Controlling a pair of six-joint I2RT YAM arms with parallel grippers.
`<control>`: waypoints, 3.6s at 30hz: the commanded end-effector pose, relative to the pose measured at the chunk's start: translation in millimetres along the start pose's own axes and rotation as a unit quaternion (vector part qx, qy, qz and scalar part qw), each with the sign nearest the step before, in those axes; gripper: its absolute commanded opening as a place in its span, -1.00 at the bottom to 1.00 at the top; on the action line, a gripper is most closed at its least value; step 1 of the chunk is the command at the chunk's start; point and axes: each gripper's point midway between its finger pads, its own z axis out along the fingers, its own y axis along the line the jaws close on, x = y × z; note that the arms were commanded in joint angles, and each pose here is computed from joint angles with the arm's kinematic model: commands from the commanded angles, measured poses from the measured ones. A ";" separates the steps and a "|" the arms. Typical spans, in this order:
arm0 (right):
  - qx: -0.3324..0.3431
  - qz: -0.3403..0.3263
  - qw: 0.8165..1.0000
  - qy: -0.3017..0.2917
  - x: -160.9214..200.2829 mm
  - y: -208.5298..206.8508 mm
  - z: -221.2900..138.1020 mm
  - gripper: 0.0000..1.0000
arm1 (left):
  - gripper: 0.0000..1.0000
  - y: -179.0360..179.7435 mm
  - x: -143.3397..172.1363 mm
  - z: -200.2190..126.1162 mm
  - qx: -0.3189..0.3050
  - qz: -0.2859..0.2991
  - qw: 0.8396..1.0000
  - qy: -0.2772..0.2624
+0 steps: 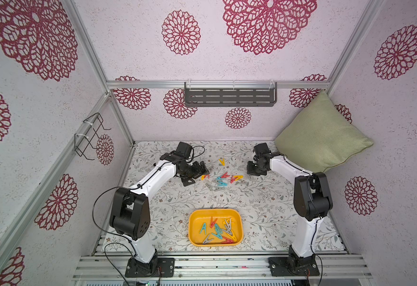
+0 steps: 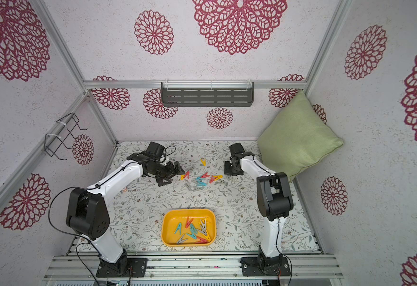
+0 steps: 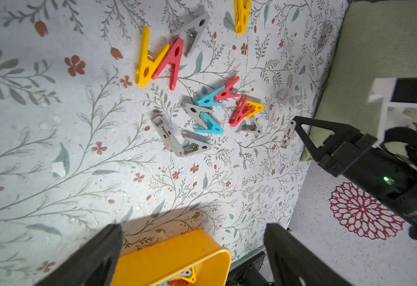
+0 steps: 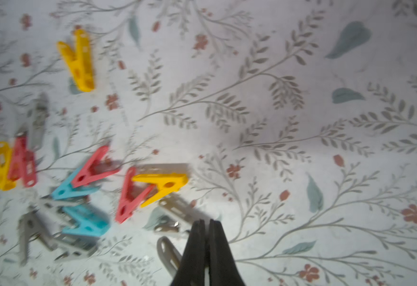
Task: Put the clothespins into the storage box
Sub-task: Pick up the clothespin from the center of the board, then place the clothespin in the storage box, then pick up the clothespin from the center of the board.
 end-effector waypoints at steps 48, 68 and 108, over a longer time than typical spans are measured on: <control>-0.025 -0.148 0.988 -0.038 36.6 85.9 -54.9 -0.08 | 0.98 -1.4 -20.8 -21.4 0.043 -0.034 0.998 -0.036; -0.015 -0.139 0.988 0.062 17.1 26.5 40.1 0.07 | 0.97 -6.7 -40.7 0.4 0.050 -0.034 0.998 -0.005; -0.090 -0.151 0.984 0.026 53.0 90.4 -45.9 -0.90 | 0.96 21.6 -5.6 -34.2 0.037 -0.049 0.997 -0.046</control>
